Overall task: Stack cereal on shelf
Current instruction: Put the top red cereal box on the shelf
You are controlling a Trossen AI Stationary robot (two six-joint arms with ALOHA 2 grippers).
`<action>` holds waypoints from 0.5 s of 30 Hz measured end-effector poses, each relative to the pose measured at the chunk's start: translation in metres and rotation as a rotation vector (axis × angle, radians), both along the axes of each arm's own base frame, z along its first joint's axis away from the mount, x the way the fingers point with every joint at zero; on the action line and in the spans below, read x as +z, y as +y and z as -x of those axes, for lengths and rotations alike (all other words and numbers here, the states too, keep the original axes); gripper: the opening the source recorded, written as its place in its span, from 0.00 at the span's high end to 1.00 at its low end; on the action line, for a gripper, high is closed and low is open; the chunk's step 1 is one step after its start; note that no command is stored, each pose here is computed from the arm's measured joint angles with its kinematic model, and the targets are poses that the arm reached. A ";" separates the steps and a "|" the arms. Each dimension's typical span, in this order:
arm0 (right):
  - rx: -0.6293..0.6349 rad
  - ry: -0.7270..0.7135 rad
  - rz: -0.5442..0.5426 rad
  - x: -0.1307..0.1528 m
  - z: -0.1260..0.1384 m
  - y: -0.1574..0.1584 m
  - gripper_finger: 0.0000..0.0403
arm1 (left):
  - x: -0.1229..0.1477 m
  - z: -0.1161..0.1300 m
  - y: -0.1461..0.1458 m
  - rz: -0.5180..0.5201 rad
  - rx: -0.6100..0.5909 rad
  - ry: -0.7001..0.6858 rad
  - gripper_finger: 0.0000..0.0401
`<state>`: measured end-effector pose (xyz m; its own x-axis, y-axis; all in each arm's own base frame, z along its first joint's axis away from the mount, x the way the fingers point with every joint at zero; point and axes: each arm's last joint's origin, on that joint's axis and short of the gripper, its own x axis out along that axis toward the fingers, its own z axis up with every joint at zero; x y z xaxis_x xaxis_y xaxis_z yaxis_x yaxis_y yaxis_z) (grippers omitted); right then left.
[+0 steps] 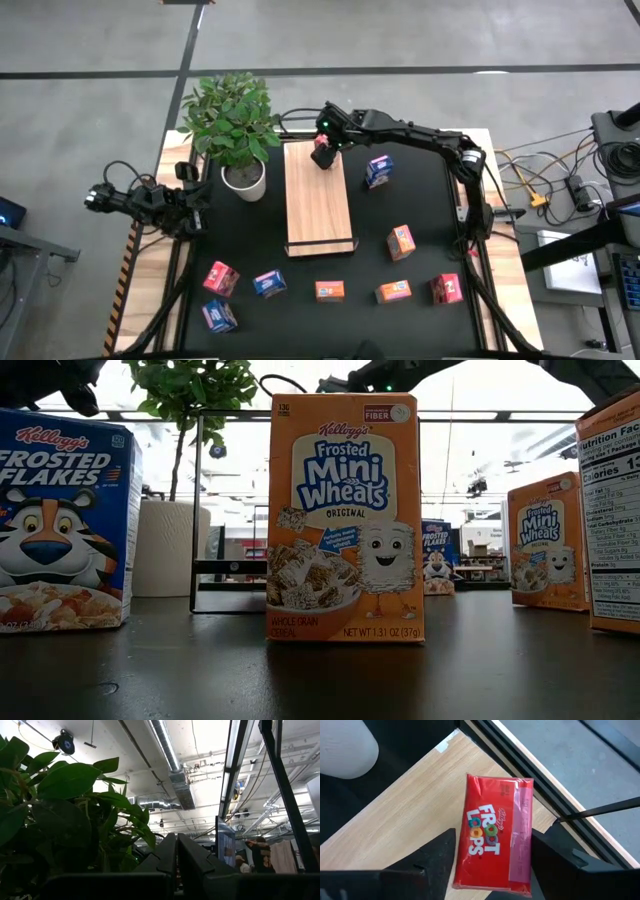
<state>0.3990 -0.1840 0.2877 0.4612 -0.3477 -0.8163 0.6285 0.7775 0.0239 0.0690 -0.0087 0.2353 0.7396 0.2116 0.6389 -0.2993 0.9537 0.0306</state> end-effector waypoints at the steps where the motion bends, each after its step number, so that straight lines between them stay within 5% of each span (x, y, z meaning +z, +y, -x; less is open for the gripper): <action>1: -0.001 -0.001 0.001 0.000 0.000 0.000 0.40 | 0.000 0.000 0.000 0.000 0.000 0.000 1.00; 15: 0.022 -0.050 0.053 0.036 0.020 0.004 0.37 | 0.000 0.000 0.000 0.003 -0.003 -0.001 1.00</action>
